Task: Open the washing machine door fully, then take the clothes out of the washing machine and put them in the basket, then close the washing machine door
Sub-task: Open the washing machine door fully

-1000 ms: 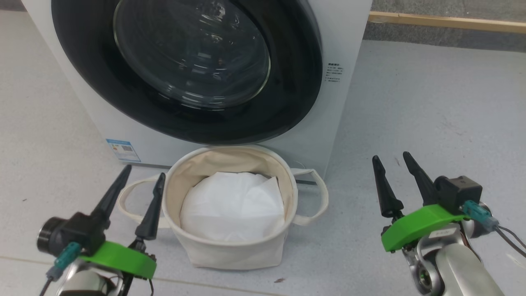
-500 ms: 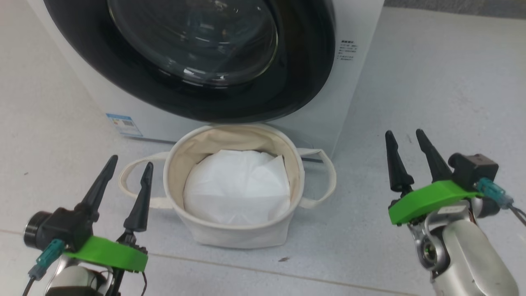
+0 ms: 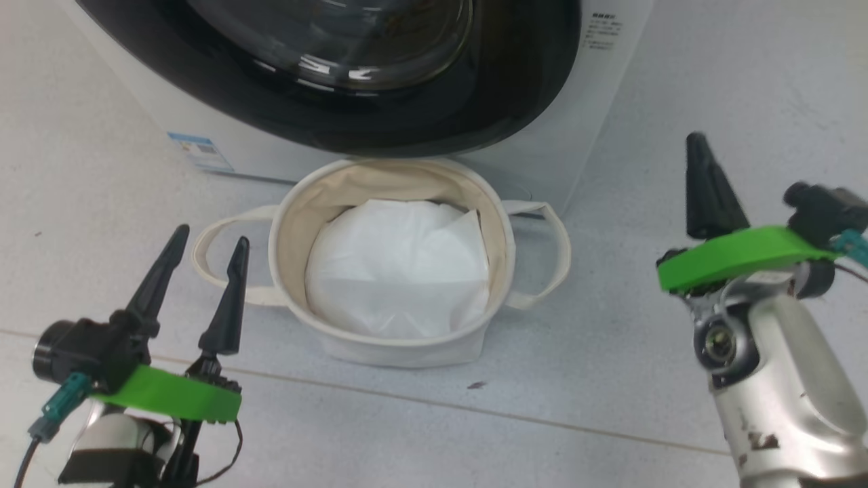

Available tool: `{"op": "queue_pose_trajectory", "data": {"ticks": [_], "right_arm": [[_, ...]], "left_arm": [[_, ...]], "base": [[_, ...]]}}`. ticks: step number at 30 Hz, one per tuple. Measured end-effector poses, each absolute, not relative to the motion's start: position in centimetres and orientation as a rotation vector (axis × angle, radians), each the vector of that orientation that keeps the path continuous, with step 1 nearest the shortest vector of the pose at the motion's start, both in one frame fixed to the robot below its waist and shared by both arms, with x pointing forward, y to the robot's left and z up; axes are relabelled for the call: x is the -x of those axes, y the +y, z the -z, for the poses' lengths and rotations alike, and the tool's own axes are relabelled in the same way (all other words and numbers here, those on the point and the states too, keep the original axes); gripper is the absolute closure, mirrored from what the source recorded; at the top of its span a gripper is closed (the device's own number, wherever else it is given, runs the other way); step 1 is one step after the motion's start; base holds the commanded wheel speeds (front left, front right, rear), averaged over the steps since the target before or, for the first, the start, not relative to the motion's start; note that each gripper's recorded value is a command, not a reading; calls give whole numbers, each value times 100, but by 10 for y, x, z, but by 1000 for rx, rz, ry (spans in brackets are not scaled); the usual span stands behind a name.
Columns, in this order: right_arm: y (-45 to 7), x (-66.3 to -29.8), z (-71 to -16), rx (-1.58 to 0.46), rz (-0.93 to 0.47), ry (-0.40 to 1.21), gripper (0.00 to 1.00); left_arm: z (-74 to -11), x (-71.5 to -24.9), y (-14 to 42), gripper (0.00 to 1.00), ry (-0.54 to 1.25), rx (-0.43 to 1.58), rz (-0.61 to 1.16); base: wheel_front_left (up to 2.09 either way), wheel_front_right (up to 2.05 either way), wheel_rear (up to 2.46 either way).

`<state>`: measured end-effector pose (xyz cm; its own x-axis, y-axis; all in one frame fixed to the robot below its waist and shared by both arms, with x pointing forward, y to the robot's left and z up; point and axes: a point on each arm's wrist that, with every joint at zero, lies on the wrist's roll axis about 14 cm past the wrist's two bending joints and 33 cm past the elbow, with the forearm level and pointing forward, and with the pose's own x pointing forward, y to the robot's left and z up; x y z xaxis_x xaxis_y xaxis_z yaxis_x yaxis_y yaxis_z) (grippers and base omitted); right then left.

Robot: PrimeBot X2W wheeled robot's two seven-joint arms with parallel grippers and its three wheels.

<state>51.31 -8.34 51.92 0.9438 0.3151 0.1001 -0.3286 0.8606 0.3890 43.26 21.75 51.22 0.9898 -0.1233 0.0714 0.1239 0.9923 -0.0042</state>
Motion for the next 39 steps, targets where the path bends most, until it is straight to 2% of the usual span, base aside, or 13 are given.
{"op": "queue_pose_trajectory", "data": {"ticks": [6,12,16,28,39], "right_arm": [[-93,-543,-526,-650,-288,-45,100],[-88,-571,-548,-915,-318,-53,100],[-79,-583,-551,-1039,-364,-1,100],[-48,-616,-548,-1261,-469,155,100],[-17,-631,-540,-1237,-553,269,100]], "left_arm": [[-505,-444,223,0,-57,7,117],[-495,-449,228,0,-31,0,107],[-488,-450,231,0,-12,-3,98],[-474,-455,241,0,21,-4,71],[-466,-460,245,0,37,-9,60]], "base": [[0,0,0],[0,0,0],[0,0,0],[0,0,0],[0,0,0]]}}
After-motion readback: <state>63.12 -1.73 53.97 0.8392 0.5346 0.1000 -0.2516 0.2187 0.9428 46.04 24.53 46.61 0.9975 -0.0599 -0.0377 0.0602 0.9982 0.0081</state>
